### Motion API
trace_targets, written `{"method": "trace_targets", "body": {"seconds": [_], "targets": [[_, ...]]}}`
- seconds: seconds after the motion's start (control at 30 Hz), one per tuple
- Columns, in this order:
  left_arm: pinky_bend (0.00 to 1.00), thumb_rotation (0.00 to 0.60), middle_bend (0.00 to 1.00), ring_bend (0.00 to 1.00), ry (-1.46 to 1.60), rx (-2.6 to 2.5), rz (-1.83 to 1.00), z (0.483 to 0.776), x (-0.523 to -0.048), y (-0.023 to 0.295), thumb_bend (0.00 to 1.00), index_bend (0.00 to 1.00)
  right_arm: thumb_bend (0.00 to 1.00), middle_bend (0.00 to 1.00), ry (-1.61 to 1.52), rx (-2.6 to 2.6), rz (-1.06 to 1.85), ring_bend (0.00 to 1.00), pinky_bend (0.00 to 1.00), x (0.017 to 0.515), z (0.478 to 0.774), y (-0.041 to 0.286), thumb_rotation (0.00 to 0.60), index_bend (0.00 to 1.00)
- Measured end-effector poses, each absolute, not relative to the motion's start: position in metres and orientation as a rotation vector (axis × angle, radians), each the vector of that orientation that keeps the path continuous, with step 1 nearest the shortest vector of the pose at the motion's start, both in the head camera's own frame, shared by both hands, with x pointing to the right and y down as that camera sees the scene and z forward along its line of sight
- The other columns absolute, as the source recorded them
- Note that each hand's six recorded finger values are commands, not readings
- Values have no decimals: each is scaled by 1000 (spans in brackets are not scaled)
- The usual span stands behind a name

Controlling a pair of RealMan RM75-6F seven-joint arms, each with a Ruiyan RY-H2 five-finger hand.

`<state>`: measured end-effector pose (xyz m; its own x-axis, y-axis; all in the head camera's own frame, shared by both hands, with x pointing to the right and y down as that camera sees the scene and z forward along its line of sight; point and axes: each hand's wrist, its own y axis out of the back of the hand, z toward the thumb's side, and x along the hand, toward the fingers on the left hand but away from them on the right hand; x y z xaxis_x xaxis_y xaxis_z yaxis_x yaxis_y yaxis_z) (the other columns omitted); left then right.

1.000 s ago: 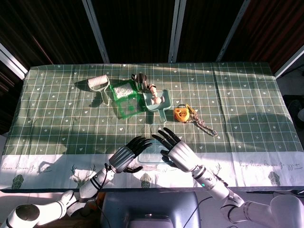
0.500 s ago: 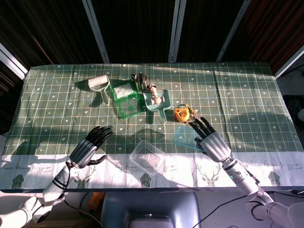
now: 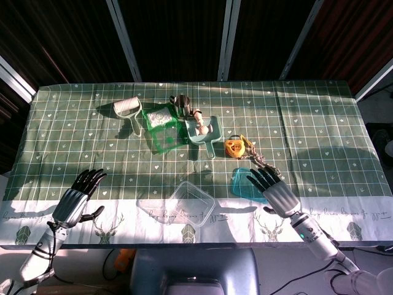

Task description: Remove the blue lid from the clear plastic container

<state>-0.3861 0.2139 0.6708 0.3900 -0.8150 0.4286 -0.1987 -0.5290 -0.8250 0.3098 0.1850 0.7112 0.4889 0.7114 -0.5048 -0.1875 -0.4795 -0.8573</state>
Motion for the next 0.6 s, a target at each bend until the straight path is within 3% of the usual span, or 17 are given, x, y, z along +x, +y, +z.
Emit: {"method": "trace_targets", "body": {"seconds": [0.27, 0.5, 0.6], "targets": [[0, 600, 0, 0, 853, -1880, -1317, 648, -411, 229, 281, 0, 90, 0, -421, -1728, 1270, 0, 0, 345, 673, 206, 600, 0], [0, 600, 0, 0, 932, -1678, -1400, 590, -437, 243, 288, 0, 90, 0, -775, -1561, 1445, 0, 0, 409, 585, 239, 600, 0], [0, 600, 0, 0, 934, -1660, -1415, 586, -441, 245, 287, 0, 89, 0, -892, -1458, 1514, 0, 0, 445, 553, 247, 600, 0]]}}
